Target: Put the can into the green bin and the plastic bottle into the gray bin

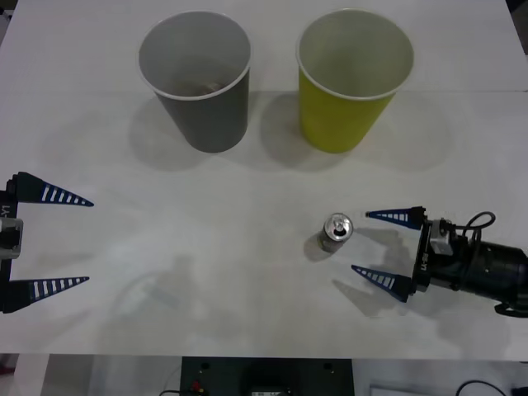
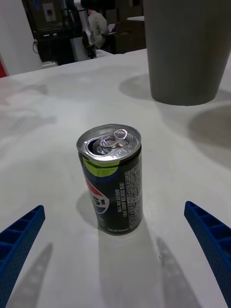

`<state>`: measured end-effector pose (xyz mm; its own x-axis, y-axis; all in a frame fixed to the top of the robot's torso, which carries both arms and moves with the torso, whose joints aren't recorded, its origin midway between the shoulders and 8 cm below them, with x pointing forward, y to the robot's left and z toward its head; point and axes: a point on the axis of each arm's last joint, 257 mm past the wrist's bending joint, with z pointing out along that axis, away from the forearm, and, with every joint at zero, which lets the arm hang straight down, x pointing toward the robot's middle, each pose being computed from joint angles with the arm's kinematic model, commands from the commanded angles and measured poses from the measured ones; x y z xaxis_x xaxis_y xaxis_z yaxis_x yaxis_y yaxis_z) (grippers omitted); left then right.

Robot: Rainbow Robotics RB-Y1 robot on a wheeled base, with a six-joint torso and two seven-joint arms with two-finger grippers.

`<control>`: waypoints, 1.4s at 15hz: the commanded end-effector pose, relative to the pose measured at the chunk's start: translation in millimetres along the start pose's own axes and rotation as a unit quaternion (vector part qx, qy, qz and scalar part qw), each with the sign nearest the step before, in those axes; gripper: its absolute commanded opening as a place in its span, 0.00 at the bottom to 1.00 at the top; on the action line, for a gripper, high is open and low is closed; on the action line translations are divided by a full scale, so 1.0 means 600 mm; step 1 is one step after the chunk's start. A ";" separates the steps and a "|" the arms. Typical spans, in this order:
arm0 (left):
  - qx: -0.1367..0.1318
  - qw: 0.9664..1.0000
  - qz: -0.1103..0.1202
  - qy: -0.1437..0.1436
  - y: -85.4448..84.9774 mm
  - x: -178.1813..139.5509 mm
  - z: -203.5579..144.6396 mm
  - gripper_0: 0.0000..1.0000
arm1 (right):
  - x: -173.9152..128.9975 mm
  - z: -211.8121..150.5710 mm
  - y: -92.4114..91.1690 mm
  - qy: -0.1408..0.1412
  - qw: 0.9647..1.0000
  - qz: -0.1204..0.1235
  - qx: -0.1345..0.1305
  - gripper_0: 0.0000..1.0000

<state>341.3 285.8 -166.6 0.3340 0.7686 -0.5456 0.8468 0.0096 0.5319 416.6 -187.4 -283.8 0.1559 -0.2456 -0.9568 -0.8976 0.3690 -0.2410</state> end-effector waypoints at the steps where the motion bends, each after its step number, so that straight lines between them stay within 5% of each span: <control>1: 0.000 1.000 0.000 0.000 0.000 0.000 0.000 1.00 | -0.001 0.027 0.003 -0.009 1.000 0.007 0.010 1.00; 18: 0.000 1.000 0.000 0.000 0.000 0.000 0.000 1.00 | 0.008 0.125 0.020 -0.009 0.999 0.013 0.029 1.00; 19: 0.000 1.000 0.000 0.000 0.000 0.000 0.000 1.00 | 0.009 0.128 0.019 -0.008 0.999 0.009 0.030 0.41; 20: 0.000 1.000 0.000 0.000 0.000 0.000 0.000 1.00 | 0.008 0.130 0.020 -0.009 0.999 0.008 0.030 0.03; 21: 0.000 1.000 0.000 0.000 0.000 0.000 0.000 1.00 | 0.008 0.131 0.020 -0.009 0.999 0.006 0.030 0.00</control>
<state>341.3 285.8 -166.6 0.3340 0.7686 -0.5456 0.8468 0.0096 0.5319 438.8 -114.0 -303.9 0.1514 -0.2235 -0.9629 -0.8734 0.4259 -0.2362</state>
